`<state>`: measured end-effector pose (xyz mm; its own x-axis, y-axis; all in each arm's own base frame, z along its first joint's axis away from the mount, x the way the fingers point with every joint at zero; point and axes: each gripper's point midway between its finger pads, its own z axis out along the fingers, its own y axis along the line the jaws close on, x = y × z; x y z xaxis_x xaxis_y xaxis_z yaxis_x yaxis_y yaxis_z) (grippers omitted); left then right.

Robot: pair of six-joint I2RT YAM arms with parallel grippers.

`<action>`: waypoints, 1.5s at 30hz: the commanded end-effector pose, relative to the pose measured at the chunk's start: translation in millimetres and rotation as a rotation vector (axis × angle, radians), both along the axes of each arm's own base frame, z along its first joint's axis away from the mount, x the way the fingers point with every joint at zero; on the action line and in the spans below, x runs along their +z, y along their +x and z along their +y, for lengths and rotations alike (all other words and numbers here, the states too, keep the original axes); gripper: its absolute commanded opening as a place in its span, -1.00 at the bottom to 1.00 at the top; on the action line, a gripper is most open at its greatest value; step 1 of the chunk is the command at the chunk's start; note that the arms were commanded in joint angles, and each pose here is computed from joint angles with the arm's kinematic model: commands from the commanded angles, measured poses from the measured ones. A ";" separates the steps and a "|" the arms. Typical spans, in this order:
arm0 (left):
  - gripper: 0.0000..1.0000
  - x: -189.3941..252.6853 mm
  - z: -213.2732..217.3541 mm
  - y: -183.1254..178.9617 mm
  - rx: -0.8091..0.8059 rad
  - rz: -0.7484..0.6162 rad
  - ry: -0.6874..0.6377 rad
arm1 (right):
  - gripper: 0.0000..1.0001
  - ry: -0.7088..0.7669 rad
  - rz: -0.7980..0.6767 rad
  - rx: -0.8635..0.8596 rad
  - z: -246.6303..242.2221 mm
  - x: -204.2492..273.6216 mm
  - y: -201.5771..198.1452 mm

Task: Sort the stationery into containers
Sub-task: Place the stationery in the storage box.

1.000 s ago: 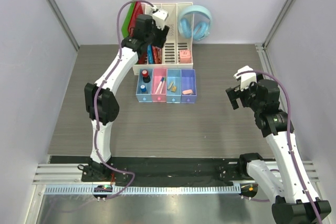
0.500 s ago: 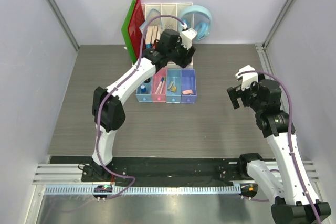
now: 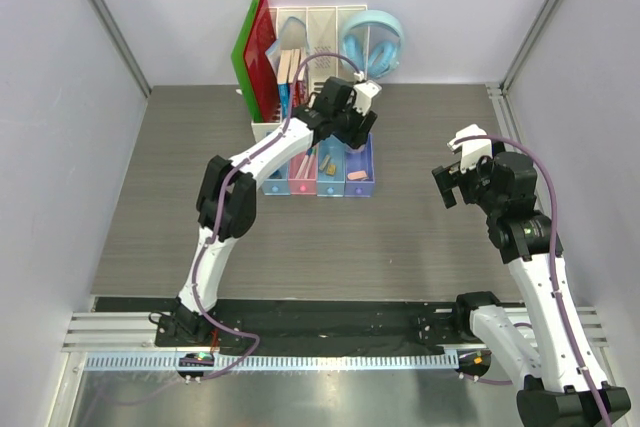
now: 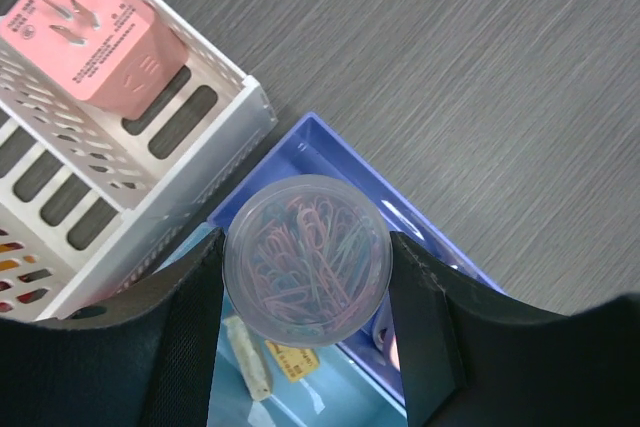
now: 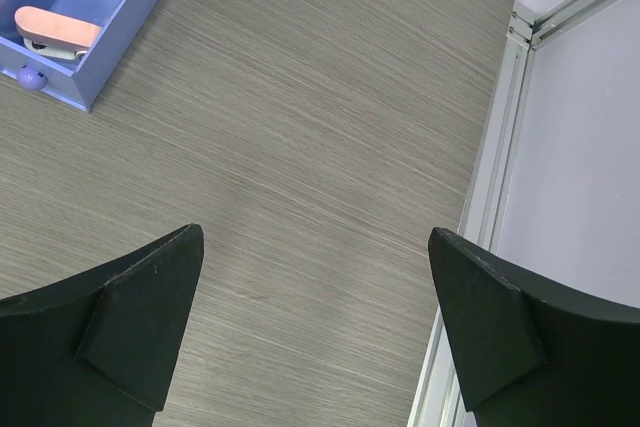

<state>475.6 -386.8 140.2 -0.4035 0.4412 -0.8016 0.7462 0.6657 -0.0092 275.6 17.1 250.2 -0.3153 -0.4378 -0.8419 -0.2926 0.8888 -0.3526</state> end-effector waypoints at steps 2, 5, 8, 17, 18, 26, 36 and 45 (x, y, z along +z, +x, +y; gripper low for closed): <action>-0.99 8.5 -14.7 2.2 -0.010 -0.018 -0.060 | 1.00 0.012 -0.049 -0.001 0.5 13.9 1.7; -0.99 3.0 -17.3 3.0 -0.007 -0.007 -0.062 | 0.99 0.009 -0.045 -0.003 -0.1 12.5 2.2; -0.99 -1.7 -18.9 1.2 -0.010 0.003 -0.058 | 0.99 0.009 -0.046 -0.001 0.1 13.5 2.5; -1.00 -21.7 -17.1 7.5 0.001 -0.012 -0.032 | 0.99 0.013 -0.044 0.002 1.0 11.5 1.7; -0.99 -24.3 -16.3 9.4 0.005 -0.013 -0.028 | 0.99 0.015 -0.045 0.003 1.3 12.2 1.7; -0.85 -38.0 -16.2 10.8 0.003 -0.012 -0.009 | 0.99 0.015 -0.041 0.003 1.2 11.3 2.3; -0.06 -35.3 -14.3 11.0 -0.001 -0.022 -0.005 | 0.99 0.016 -0.036 0.006 1.9 9.0 1.8; 0.30 -26.6 -13.1 7.0 0.001 -0.023 -0.014 | 0.99 0.018 -0.033 0.010 2.5 7.3 1.4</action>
